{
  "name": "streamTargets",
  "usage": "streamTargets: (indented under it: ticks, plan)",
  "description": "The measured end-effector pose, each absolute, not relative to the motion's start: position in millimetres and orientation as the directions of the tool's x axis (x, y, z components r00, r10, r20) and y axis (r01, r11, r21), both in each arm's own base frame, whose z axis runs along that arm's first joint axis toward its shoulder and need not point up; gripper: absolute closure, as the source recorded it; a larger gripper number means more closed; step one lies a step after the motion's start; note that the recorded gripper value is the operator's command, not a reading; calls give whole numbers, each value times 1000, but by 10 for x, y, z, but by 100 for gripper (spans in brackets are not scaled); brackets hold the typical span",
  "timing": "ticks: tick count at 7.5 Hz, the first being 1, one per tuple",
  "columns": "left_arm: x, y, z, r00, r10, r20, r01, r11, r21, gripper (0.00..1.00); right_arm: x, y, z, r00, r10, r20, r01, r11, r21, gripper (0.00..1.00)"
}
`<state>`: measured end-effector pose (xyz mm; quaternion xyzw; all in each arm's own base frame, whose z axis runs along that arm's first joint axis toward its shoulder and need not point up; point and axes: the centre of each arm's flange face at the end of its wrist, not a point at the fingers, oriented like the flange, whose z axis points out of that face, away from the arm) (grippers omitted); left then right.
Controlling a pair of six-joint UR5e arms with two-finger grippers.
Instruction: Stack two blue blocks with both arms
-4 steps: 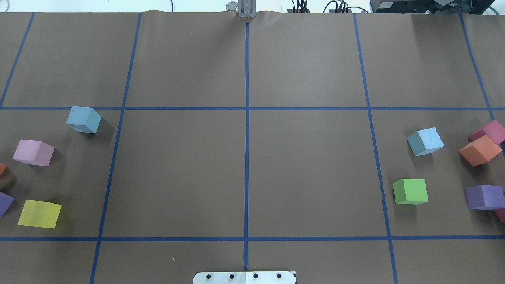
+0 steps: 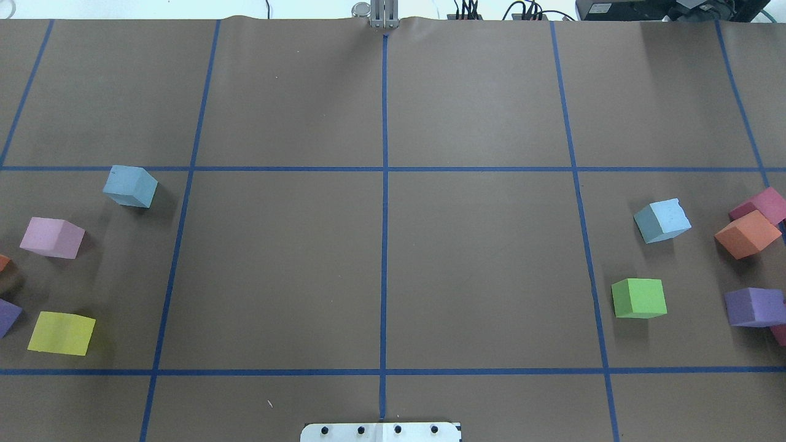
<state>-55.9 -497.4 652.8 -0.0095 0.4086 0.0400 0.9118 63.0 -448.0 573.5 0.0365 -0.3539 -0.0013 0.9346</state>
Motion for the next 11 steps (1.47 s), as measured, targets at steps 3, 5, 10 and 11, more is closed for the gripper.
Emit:
streamTargets:
  ticks: [3, 5, 10, 11]
  plan:
    - [-536, -5071, 6187, 663, 52, -747, -42, 999, 33, 0, 488, -4789, 5326, 725, -99, 681, -3, 989, 147, 0]
    - [-227, -5349, 5651, 658, 28, -753, -7, 999, 31, 1, 192, -4989, 5077, 717, -170, 676, 50, 980, 193, 0]
    - [1797, -5863, 4388, 636, 6, -772, -70, 996, -51, 0, -1505, -5419, 4161, 678, -371, 634, 230, 927, 296, 0]
    - [1981, -5884, 4415, 638, 7, -770, -81, 995, -59, 1, -1696, -5403, 4127, 664, -382, 643, 238, 923, 303, 0]
